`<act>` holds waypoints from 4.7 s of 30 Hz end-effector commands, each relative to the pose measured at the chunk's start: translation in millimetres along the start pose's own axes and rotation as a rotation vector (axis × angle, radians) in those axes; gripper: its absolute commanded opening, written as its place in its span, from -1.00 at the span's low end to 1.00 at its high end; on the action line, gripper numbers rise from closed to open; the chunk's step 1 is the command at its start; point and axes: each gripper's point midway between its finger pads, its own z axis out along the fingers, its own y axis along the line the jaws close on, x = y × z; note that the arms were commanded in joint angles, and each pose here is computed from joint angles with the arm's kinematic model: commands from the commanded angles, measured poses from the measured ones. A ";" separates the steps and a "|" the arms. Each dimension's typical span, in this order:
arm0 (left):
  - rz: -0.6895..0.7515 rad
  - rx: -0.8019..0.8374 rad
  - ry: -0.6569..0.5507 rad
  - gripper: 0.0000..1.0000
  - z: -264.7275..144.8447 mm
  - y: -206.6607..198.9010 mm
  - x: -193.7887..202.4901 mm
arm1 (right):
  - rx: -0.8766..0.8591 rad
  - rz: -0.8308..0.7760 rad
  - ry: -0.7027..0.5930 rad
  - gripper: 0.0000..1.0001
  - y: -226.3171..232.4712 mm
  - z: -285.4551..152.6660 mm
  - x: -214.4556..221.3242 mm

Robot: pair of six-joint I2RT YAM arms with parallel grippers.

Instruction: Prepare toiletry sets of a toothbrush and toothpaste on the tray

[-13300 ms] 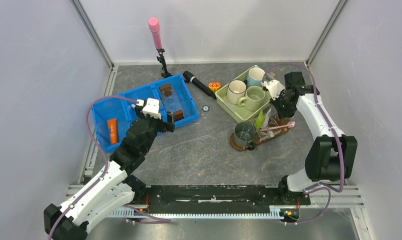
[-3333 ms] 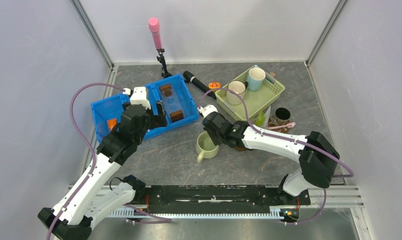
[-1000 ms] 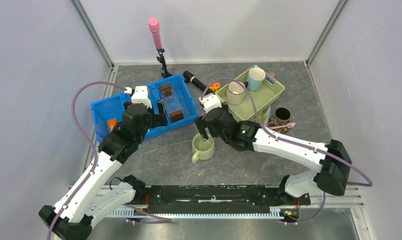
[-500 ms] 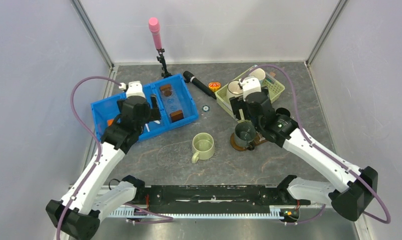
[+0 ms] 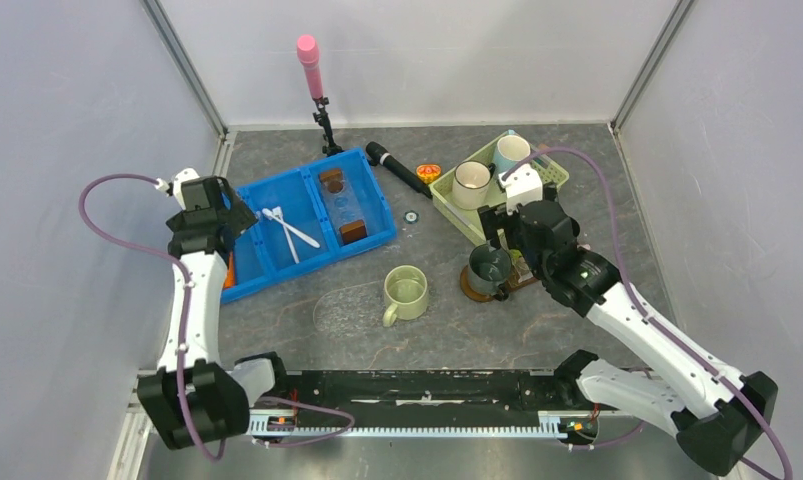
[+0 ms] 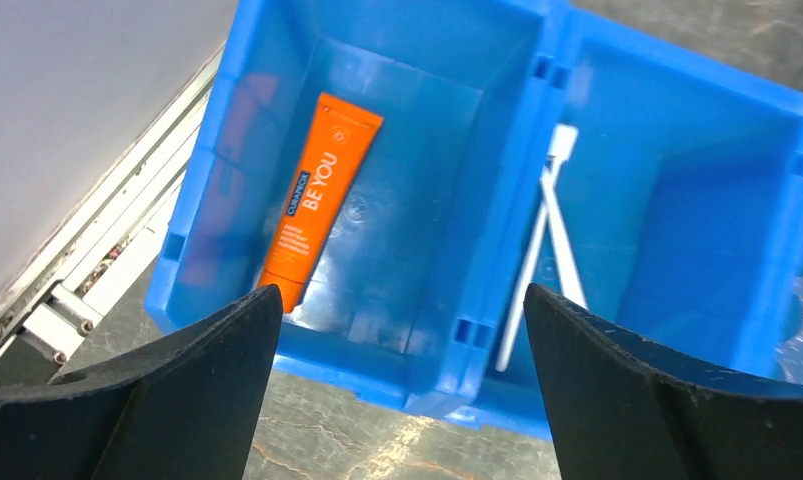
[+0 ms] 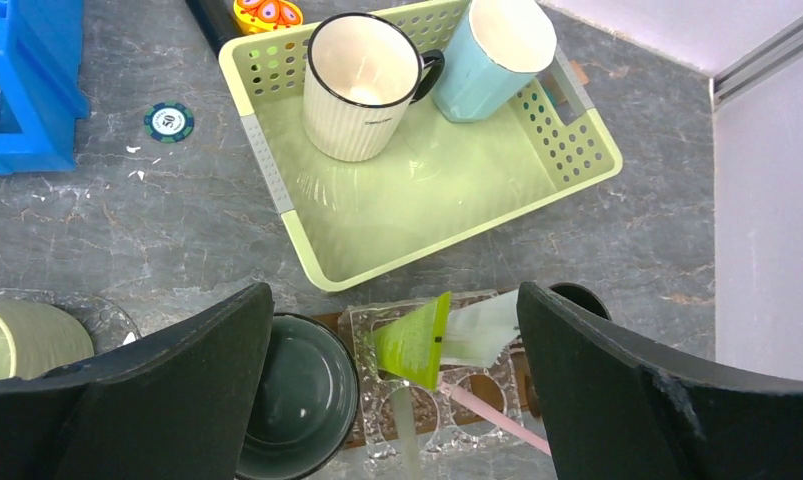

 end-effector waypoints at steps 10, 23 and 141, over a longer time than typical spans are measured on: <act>-0.122 -0.114 0.206 0.70 71.9 36.6 40.8 | 0.078 -0.047 -0.098 0.96 -17.1 -17.1 -16.1; -0.172 -0.194 0.379 0.53 105.0 48.5 93.1 | 0.121 -0.110 -0.121 0.96 -16.5 -21.9 -12.7; 0.057 0.425 0.000 -0.48 -41.7 -67.0 -22.6 | -0.197 -0.106 -0.267 0.96 34.2 -50.8 -81.5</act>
